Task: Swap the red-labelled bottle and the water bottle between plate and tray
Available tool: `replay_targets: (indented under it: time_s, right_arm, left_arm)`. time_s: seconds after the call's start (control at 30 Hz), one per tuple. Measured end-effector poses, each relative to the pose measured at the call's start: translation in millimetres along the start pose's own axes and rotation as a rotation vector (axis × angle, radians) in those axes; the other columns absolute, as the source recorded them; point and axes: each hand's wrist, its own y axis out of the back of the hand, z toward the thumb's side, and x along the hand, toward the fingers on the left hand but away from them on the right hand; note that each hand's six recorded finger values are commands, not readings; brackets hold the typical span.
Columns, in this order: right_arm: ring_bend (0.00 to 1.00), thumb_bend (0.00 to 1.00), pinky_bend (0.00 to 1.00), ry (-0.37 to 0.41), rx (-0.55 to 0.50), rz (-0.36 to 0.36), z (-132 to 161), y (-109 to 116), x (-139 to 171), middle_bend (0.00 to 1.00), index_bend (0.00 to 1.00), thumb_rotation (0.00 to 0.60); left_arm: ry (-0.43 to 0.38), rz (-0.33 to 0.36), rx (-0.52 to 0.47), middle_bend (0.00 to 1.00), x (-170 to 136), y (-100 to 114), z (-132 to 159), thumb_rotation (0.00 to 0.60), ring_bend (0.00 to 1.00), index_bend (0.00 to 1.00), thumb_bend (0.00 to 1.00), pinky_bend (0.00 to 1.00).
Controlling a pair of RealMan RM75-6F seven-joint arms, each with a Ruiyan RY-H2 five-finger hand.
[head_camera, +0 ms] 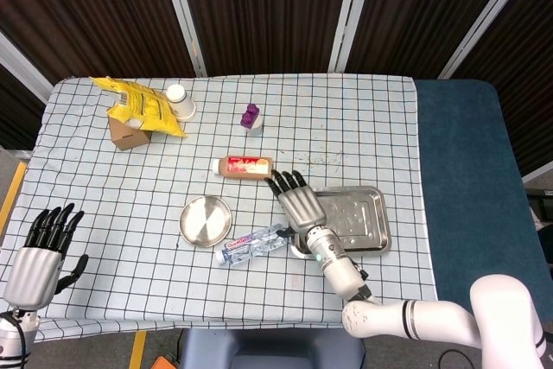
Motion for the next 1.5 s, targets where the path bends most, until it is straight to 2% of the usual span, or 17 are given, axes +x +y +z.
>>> replay_targets:
  time_s: [0.13,0.37,0.47,0.63,0.77,0.83,0.97,1.1,1.33,1.5]
  right_arm:
    - [0.0,0.23,0.11,-0.036,-0.016,-0.021,-15.5,3.5,-16.4,0.06,0.0,0.6]
    - [0.0,0.23,0.11,-0.115,0.013,-0.028,-28.2,6.2,-77.0,0.05,0.0,0.6]
    - [0.0,0.23,0.11,-0.134,0.011,-0.027,-19.5,9.5,-102.8,0.05,0.03,0.6]
    - [0.0,0.23,0.12,-0.137,-0.011,-0.004,5.4,6.2,-130.6,0.12,0.17,0.6]
    - [0.01,0.23,0.2,-0.13,-0.048,0.04,27.1,-6.4,-142.2,0.2,0.25,0.6]
    - [0.09,0.24,0.27,-0.128,-0.061,0.053,34.3,-11.4,-144.6,0.26,0.31,0.6]
    - [0.32,0.3,0.52,-0.134,-0.103,0.054,44.3,-16.8,-147.8,0.39,0.51,0.6]
    - [0.52,0.33,0.73,-0.129,-0.117,0.047,49.8,-16.2,-149.4,0.53,0.65,0.6]
    - [0.69,0.39,0.91,-0.136,-0.109,0.02,47.0,-13.2,-148.4,0.68,0.84,0.6]
    - [0.74,0.41,0.96,-0.135,-0.119,-0.053,45.3,0.1,-147.7,0.73,0.9,0.6]
  left_arm:
    - [0.016,-0.017,0.01,0.02,2.5,-5.6,-2.0,0.6,0.0,0.0,0.39,0.08]
    - [0.041,-0.028,0.02,0.02,9.2,-10.3,-8.9,0.6,0.0,0.0,0.38,0.08]
    - [0.069,-0.033,0.021,0.02,11.3,-11.0,-17.5,0.6,0.0,0.0,0.39,0.08]
    - [0.105,-0.029,0.016,0.02,13.1,-8.2,-30.0,0.6,0.0,0.0,0.39,0.08]
    - [0.124,-0.025,0.017,0.02,12.6,-5.4,-36.7,0.6,0.0,0.0,0.39,0.08]
    - [0.13,-0.021,0.017,0.02,12.3,-3.8,-38.5,0.6,0.0,0.0,0.39,0.08]
    - [0.138,-0.017,0.018,0.02,11.1,-1.7,-41.4,0.6,0.0,0.0,0.39,0.08]
    - [0.143,-0.02,0.018,0.02,10.9,-1.7,-43.0,0.6,0.0,0.0,0.39,0.08]
    - [0.144,-0.022,0.02,0.02,10.7,-1.6,-42.7,0.6,0.0,0.0,0.39,0.08]
    - [0.137,-0.021,0.02,0.02,10.5,-1.6,-40.4,0.6,0.0,0.0,0.39,0.08]
